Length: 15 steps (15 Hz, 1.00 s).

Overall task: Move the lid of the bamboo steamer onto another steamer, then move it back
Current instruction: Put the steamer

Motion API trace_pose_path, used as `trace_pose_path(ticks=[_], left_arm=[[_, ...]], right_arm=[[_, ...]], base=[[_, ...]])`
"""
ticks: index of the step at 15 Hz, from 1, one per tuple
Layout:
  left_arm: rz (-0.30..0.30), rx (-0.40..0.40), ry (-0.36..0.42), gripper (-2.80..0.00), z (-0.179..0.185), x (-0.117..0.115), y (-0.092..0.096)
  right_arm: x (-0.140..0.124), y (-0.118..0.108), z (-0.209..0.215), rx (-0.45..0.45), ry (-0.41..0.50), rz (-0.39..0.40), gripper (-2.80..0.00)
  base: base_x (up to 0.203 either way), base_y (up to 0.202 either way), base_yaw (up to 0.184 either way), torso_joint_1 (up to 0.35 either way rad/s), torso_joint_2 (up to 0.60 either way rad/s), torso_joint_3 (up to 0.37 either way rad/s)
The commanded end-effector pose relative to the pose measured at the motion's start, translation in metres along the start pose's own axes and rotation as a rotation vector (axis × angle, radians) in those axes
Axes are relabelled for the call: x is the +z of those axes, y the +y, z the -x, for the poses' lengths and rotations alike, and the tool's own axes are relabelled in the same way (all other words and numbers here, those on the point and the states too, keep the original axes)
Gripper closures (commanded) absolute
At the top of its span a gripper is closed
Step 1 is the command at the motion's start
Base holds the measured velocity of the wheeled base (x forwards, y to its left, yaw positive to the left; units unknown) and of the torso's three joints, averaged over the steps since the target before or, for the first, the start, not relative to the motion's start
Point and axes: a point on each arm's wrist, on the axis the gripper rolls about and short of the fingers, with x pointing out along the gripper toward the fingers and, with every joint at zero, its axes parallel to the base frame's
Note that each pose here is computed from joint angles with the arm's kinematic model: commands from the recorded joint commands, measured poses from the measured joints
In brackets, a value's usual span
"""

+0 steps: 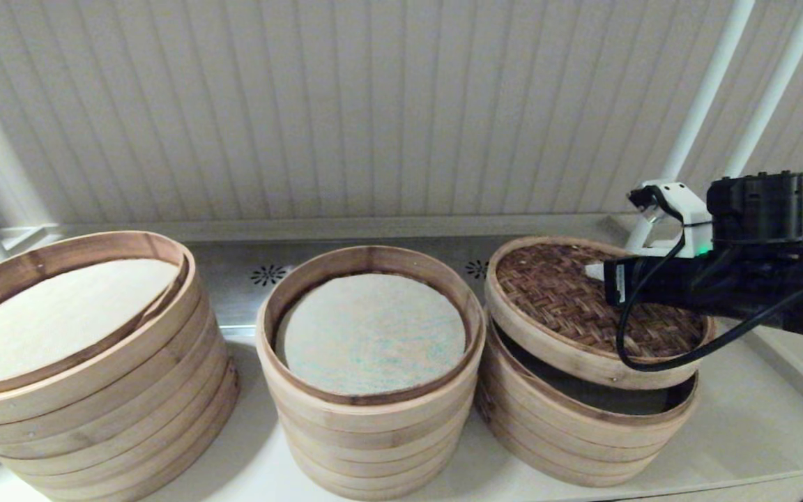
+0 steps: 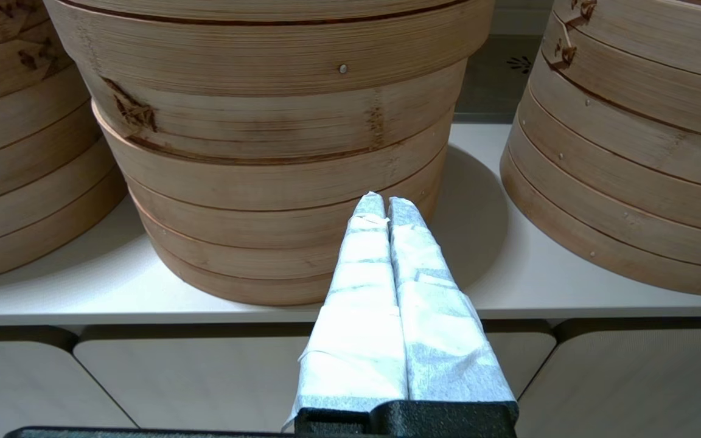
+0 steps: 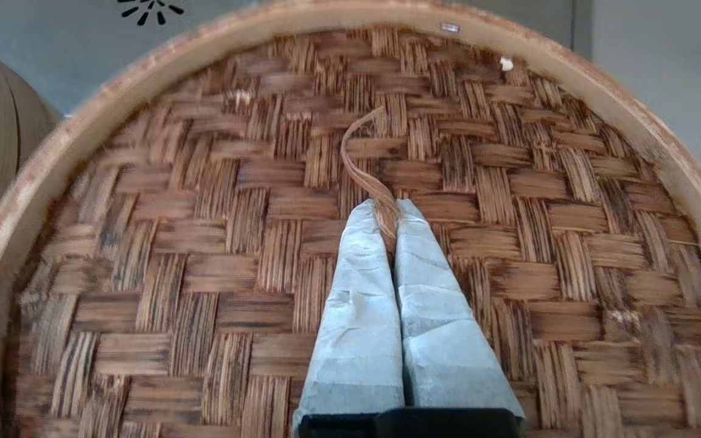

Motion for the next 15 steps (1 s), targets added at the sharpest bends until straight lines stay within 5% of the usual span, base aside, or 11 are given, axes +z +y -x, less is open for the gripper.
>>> trace_pose_path(ticks=[1, 7, 15], left_arm=[[0.001, 0.0, 0.0, 0.0, 0.0, 0.0, 0.0], [0.001, 0.0, 0.0, 0.0, 0.0, 0.0, 0.0], [-0.001, 0.0, 0.0, 0.0, 0.0, 0.0, 0.0]], right_arm=[[-0.006, 0.0, -0.006, 0.004, 0.024, -0.002, 0.0], [-0.02, 0.002, -0.003, 0.008, 0.063, -0.005, 0.0], [-0.015, 0.004, 0.019, 0.01, -0.011, 0.005, 0.0]], base=[[0.0, 0.0, 0.0, 0.0, 0.0, 0.0], [0.0, 0.0, 0.0, 0.0, 0.0, 0.0], [0.0, 0.0, 0.0, 0.0, 0.0, 0.0]])
